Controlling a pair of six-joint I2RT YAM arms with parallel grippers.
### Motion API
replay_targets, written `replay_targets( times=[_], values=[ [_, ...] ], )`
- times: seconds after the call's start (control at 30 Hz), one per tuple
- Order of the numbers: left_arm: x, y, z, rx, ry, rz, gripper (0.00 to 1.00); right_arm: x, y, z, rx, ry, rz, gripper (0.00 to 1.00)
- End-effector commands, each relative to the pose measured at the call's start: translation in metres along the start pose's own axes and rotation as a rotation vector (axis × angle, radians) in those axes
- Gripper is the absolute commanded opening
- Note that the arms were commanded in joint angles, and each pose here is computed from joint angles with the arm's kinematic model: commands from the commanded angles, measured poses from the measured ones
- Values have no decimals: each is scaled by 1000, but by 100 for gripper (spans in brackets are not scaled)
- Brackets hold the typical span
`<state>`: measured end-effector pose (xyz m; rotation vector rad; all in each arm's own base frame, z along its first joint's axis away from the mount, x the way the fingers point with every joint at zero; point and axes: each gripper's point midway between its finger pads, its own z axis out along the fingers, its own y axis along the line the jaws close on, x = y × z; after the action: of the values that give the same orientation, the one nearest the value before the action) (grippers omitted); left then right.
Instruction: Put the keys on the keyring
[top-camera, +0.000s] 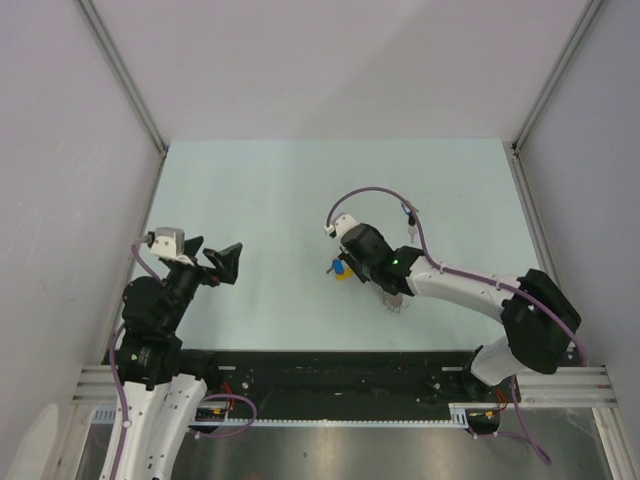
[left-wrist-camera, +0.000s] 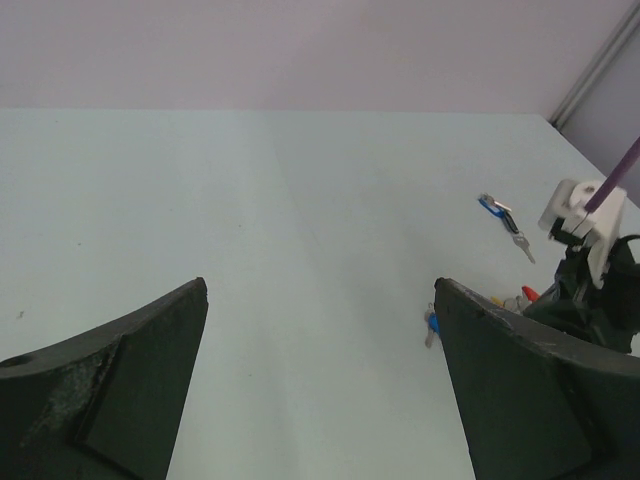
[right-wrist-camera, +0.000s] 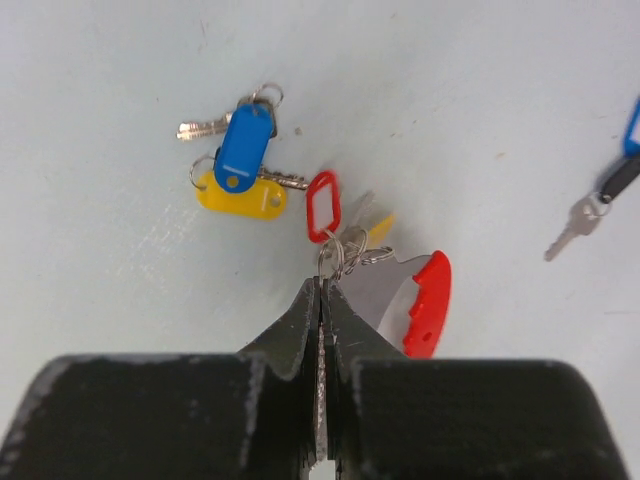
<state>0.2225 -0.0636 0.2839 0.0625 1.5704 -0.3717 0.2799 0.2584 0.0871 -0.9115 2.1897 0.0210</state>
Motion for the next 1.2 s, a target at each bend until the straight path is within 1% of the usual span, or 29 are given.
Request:
replay_targets(
  times=[0.0, 0.07, 0.1, 0.13, 0.2, 0.23, 0.3, 0.33, 0.4, 0.43, 0.47, 0.5, 0.53, 0.57, 0.7, 0.87, 0.97, 1.07, 1.17],
  values=[
    [-8, -28, 6, 165, 3, 26, 100, -51, -17, -43, 18, -175, 77, 0],
    [-7, -36, 10, 208, 14, 12, 100, -65, -21, -60, -8, -240, 99, 0],
    [-7, -45, 10, 260, 27, 7, 100, -70, -22, -66, -21, -263, 108, 0],
    [-1, -47, 16, 281, 59, -10, 100, -76, -19, -73, -61, -294, 116, 0],
    [-4, -60, 18, 351, 77, -25, 100, -91, -22, -91, -114, -370, 142, 0],
    [2, -62, 24, 369, 116, -48, 100, -98, -8, -100, -216, -403, 134, 0],
    [-4, -70, 27, 407, 134, -62, 100, -114, -8, -117, -309, -489, 130, 0],
    [0, -74, 31, 432, 166, -79, 100, -119, -3, -122, -353, -514, 138, 0],
    [-8, -83, 33, 465, 170, -82, 100, -132, -11, -131, -400, -579, 160, 0],
    [-9, -86, 34, 479, 177, -86, 100, -136, -4, -139, -493, -595, 188, 0],
    [-13, -89, 38, 488, 178, -86, 100, -145, -7, -144, -521, -637, 198, 0],
    [-14, -95, 38, 509, 182, -86, 100, -147, -17, -143, -531, -651, 226, 0],
    [-16, -99, 39, 522, 181, -82, 99, -146, -9, -143, -594, -640, 225, 0],
    [-20, -102, 42, 531, 178, -77, 98, -159, -11, -151, -609, -702, 225, 0],
    [-16, -119, 44, 585, 189, -71, 98, -174, 0, -161, -677, -775, 181, 0],
    [-16, -129, 45, 644, 174, -36, 96, -188, 15, -174, -760, -865, 115, 0],
    [-28, -132, 47, 666, 113, 25, 93, -196, 15, -179, -783, -910, 116, 0],
    [-41, -137, 50, 696, 44, 59, 93, -203, 13, -184, -806, -954, 120, 0],
    [-52, -148, 50, 767, 6, 47, 92, -208, 11, -186, -829, -982, 126, 0]
  ],
)
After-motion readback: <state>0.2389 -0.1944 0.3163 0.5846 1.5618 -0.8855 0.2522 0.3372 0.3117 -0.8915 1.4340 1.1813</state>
